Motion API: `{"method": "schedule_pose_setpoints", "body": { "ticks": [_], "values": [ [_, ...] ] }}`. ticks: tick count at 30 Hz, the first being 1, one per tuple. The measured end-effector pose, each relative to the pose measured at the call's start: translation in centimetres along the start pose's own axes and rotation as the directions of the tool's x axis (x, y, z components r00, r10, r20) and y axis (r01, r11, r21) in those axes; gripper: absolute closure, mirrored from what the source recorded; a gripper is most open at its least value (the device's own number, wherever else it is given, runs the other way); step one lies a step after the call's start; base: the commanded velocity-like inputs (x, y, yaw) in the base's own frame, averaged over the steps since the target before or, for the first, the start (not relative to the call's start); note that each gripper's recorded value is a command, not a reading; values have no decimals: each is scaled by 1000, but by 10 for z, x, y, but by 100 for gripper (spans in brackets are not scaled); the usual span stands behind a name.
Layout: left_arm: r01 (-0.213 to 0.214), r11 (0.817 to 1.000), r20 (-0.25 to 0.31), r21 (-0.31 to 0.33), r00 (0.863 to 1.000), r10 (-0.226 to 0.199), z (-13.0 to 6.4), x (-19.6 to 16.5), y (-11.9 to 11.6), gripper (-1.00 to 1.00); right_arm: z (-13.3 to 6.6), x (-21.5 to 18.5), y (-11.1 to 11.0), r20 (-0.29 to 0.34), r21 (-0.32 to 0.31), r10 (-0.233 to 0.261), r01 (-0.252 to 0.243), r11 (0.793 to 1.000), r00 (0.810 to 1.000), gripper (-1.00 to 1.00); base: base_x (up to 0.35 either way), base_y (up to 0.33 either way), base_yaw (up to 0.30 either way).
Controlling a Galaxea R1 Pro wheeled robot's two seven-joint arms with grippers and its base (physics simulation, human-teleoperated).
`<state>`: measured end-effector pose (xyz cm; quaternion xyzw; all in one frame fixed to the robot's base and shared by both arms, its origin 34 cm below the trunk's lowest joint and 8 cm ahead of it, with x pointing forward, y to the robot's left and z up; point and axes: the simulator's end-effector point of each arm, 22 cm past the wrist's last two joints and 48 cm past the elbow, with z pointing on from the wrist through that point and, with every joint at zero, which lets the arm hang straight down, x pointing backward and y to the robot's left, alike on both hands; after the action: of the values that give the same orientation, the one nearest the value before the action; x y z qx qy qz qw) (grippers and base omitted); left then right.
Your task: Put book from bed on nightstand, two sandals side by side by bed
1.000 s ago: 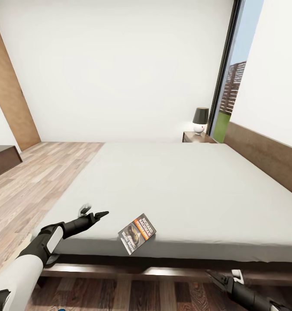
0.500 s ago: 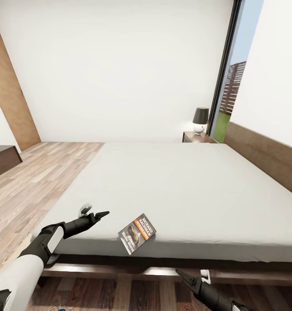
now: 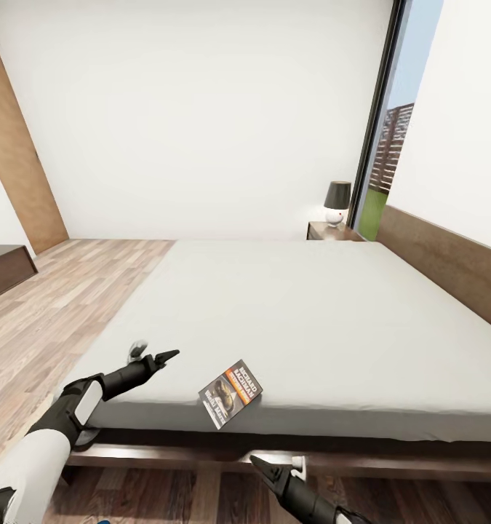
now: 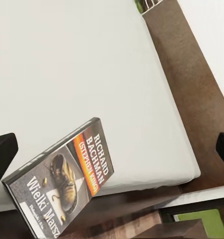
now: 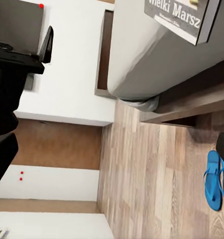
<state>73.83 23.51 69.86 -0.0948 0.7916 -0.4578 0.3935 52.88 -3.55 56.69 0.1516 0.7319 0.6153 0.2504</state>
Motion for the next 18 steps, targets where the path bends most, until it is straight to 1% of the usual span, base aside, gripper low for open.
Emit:
{"method": "schedule_pose_setpoints", "body": {
  "ticks": [3, 6, 8, 11, 12, 15, 18],
  "values": [
    [28, 999, 41, 40, 999, -30, -3, -10, -7, -100, 6, 2, 4, -1, -10, 0, 0, 1000, 1000, -100, 0, 0, 0],
    [38, 998, 53, 53, 998, -41, -4, -13, -9, -100, 9, 3, 7, -2, -16, -4, 4, 1000, 1000, -100, 0, 0, 0],
    [40, 998, 54, 56, 998, -43, -4, -13, -10, -100, 12, 2, 7, -1, -7, -9, 9, 1000, 1000, -100, 0, 0, 0],
    [44, 997, 53, 57, 997, -47, -3, -12, -10, -100, 20, -6, 2, 8, 40, -35, 35, 999, 999, -100, 0, 0, 0],
    [45, 997, 52, 58, 997, -48, -3, -11, -10, -100, 22, -10, 3, 11, 47, -46, 45, 998, 999, -100, 0, 0, 0],
    [47, 997, 52, 58, 997, -50, -3, -11, -10, -100, 30, -19, 11, 22, 39, -76, 75, 996, 997, -100, 0, 0, 0],
    [47, 997, 52, 59, 997, -50, -2, -11, -11, -100, 35, -19, 17, 24, 28, -82, 81, 996, 996, -100, 0, 0, 0]
  ]
}}
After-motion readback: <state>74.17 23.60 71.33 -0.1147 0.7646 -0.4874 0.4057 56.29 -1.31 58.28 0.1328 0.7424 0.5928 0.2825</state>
